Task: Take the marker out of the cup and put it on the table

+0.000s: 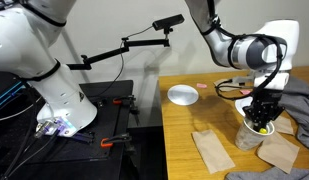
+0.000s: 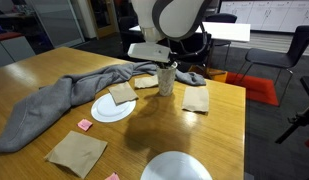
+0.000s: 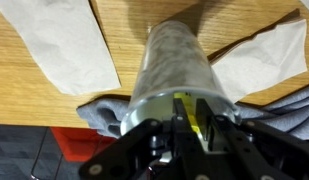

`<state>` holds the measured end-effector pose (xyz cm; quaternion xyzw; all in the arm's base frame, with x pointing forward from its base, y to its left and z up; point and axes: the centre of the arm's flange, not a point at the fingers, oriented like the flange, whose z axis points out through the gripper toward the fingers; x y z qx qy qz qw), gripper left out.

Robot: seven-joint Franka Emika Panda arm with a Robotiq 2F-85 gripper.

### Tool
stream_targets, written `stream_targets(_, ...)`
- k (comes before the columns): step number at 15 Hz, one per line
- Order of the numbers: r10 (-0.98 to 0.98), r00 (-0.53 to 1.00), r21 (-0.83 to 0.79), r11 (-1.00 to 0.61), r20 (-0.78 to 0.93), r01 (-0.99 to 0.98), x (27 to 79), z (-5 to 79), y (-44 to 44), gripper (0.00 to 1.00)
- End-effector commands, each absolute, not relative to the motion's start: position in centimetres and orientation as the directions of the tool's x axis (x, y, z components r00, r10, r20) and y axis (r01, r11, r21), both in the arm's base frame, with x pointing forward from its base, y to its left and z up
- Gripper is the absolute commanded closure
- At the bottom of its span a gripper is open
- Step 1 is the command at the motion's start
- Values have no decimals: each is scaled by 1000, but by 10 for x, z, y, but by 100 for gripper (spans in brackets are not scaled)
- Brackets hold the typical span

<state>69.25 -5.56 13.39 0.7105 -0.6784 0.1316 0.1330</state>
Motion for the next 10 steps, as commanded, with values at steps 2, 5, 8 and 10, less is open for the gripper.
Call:
stream_targets(2,-924,57,16,-55,378,-998,687,155,-46,96)
stream_targets(5,-918,61,6,-64,391,-998,682,170,-37,96)
stream_targets(8,-912,67,-3,-74,405,-997,678,191,-29,96)
stream_targets(10,-907,71,-1,-78,416,-997,674,205,-24,96)
